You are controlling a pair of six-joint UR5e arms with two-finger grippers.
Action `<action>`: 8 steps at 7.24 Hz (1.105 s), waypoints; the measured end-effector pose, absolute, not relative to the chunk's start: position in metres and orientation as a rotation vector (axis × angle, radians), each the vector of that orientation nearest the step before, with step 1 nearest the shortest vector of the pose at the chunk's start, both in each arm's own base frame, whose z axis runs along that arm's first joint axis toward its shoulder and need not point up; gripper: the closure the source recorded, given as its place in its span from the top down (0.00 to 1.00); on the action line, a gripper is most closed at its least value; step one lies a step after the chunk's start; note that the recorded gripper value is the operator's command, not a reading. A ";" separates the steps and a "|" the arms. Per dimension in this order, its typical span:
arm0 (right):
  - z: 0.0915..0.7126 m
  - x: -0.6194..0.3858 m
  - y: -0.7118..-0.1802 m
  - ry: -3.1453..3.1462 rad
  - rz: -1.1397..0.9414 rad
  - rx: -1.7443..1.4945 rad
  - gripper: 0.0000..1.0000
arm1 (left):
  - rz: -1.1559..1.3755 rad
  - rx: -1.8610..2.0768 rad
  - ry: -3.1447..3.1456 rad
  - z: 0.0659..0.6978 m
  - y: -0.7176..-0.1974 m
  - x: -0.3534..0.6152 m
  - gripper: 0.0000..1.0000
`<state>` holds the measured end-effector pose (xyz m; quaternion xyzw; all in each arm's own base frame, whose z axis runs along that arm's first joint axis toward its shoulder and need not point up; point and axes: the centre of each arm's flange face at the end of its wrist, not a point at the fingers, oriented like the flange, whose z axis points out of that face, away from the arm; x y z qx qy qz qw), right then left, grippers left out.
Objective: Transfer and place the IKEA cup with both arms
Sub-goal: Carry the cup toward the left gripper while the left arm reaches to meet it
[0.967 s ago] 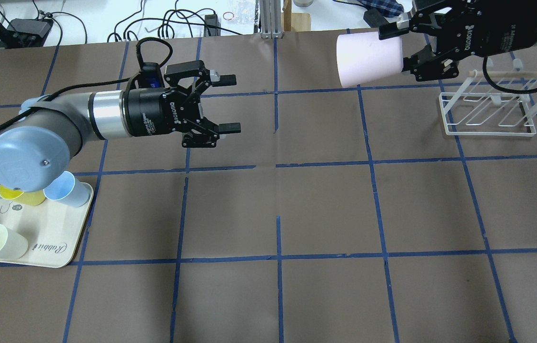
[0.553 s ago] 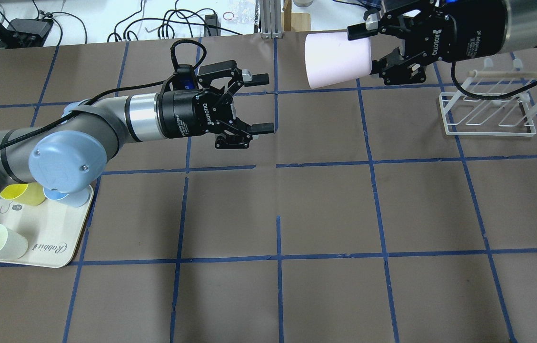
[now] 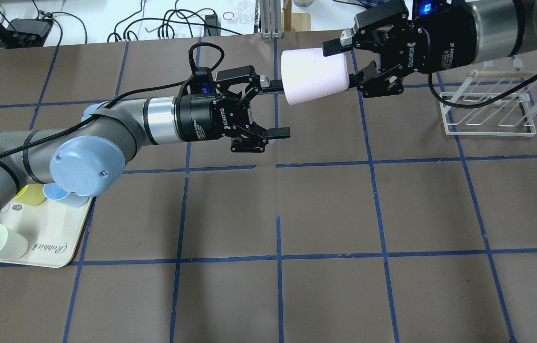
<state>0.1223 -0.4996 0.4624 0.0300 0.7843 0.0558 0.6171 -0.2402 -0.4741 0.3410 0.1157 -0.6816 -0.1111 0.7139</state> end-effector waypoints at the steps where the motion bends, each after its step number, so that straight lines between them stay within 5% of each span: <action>1: 0.461 0.124 -0.500 1.805 0.135 0.069 0.27 | -0.245 0.247 -1.508 0.344 -0.471 -0.243 1.00; 5: 0.454 0.125 -0.499 1.801 0.152 0.077 0.27 | -0.242 0.259 -1.472 0.340 -0.470 -0.246 0.86; 8: 0.450 0.126 -0.499 1.799 0.159 0.081 0.27 | -0.227 0.257 -1.454 0.340 -0.471 -0.246 0.59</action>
